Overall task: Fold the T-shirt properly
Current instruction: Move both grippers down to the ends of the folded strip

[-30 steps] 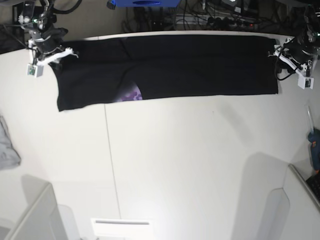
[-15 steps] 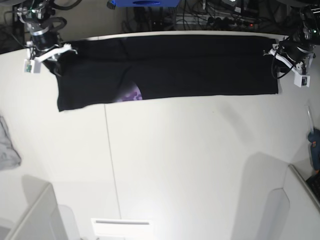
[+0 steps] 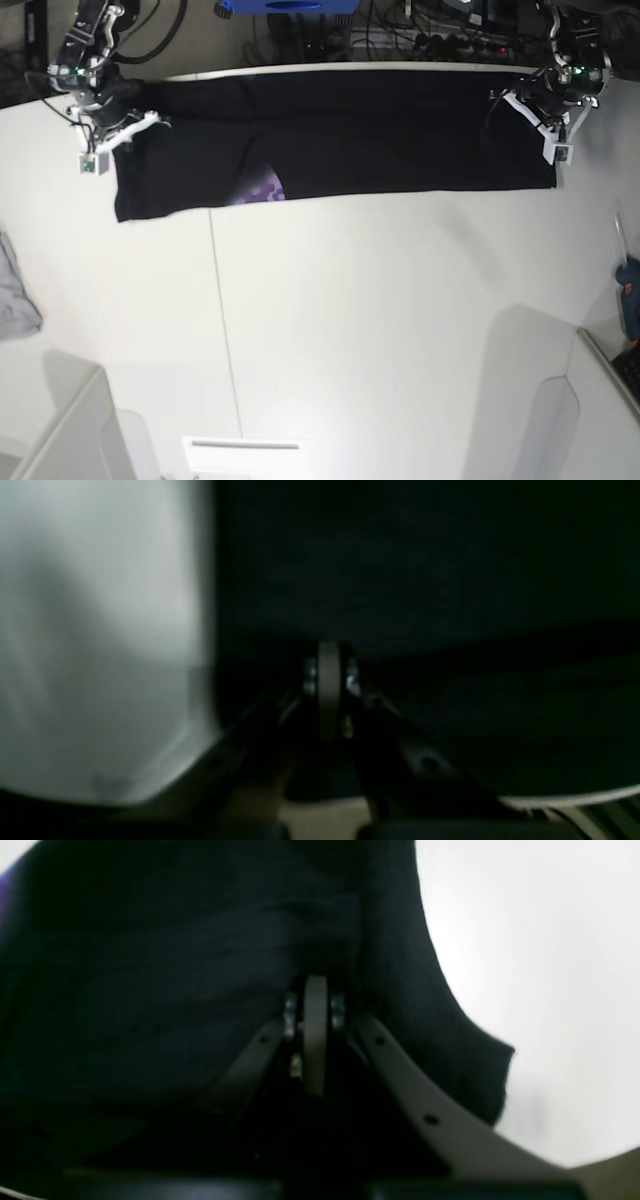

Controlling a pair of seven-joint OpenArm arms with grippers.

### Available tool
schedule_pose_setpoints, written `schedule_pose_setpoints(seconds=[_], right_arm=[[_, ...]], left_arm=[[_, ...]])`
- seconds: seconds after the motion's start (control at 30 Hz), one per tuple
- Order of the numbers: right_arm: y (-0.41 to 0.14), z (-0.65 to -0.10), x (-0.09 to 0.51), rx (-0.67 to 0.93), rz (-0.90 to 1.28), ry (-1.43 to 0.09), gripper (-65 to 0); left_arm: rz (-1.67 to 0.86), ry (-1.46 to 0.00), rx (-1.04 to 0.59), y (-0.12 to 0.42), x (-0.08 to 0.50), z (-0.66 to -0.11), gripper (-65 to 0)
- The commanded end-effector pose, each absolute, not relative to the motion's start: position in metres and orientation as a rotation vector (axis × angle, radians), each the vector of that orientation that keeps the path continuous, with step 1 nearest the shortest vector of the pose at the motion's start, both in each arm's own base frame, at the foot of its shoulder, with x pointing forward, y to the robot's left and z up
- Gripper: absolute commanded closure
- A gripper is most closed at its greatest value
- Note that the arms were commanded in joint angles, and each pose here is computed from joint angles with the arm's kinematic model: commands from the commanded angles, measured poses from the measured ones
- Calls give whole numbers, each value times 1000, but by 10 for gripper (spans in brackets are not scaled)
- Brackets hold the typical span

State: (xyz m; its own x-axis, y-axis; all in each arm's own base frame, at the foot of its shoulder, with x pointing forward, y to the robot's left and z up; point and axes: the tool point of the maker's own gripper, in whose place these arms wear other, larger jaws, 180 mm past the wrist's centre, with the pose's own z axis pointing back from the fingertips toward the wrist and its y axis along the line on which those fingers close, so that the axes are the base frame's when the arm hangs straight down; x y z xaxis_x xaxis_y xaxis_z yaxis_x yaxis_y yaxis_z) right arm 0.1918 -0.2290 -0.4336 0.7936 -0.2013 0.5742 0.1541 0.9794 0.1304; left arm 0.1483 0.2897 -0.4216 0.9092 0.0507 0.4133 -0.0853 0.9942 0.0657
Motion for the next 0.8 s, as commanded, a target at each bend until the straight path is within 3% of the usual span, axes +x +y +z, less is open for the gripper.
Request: schedule_pose_setpoints(seconds=[0.0,0.17,0.77], right_arm=[[-235,-429,199,62,-189,-652,0],[-247,-442,207,61,-229,-632,0],[-281,-429,275,-73,-218,-667,0]], left_arm=[[56,-420,123,300,152,-420,0],[52,-376,101,293,160,-443,0],[72,-551,75,285,238,-411,0]])
